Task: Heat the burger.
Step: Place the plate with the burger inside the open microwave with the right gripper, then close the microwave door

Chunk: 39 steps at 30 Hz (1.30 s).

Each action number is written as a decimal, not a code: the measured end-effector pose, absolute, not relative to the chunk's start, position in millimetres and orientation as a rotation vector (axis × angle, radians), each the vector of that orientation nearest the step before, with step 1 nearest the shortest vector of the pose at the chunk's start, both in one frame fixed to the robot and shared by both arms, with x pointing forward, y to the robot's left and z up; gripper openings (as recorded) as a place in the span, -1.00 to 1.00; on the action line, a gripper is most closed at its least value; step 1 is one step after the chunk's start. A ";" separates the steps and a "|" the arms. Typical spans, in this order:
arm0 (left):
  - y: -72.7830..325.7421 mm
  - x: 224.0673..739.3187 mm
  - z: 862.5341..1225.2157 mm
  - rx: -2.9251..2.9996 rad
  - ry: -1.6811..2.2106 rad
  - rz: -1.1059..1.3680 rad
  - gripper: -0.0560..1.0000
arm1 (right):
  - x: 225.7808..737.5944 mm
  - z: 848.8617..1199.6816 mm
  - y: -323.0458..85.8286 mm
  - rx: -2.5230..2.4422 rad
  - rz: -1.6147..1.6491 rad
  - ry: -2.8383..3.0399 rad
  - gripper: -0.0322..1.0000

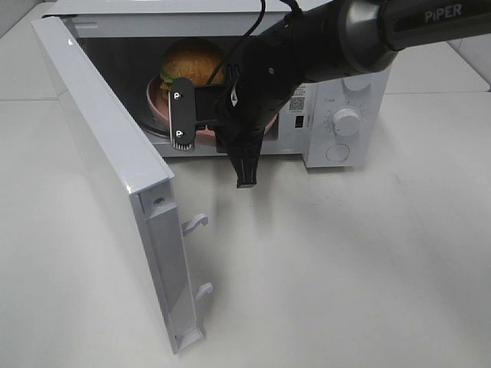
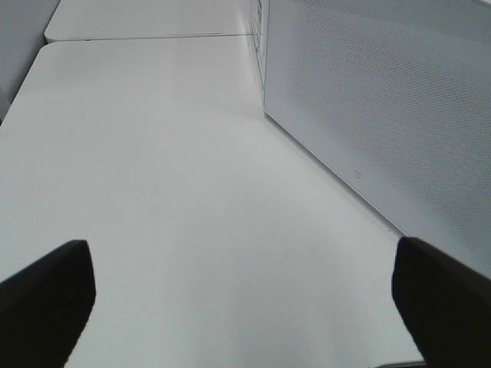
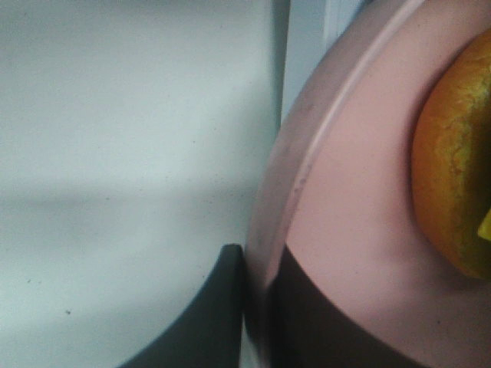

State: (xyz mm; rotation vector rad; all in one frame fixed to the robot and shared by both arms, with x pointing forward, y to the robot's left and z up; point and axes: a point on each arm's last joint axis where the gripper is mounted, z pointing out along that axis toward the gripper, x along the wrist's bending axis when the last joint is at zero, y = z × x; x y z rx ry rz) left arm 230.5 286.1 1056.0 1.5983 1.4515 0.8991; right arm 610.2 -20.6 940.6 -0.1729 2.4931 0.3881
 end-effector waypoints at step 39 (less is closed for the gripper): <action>286.1 230.5 1056.0 1.598 1.452 0.899 0.95 | 639.4 937.0 -18.4 -0.009 0.288 2.528 -0.36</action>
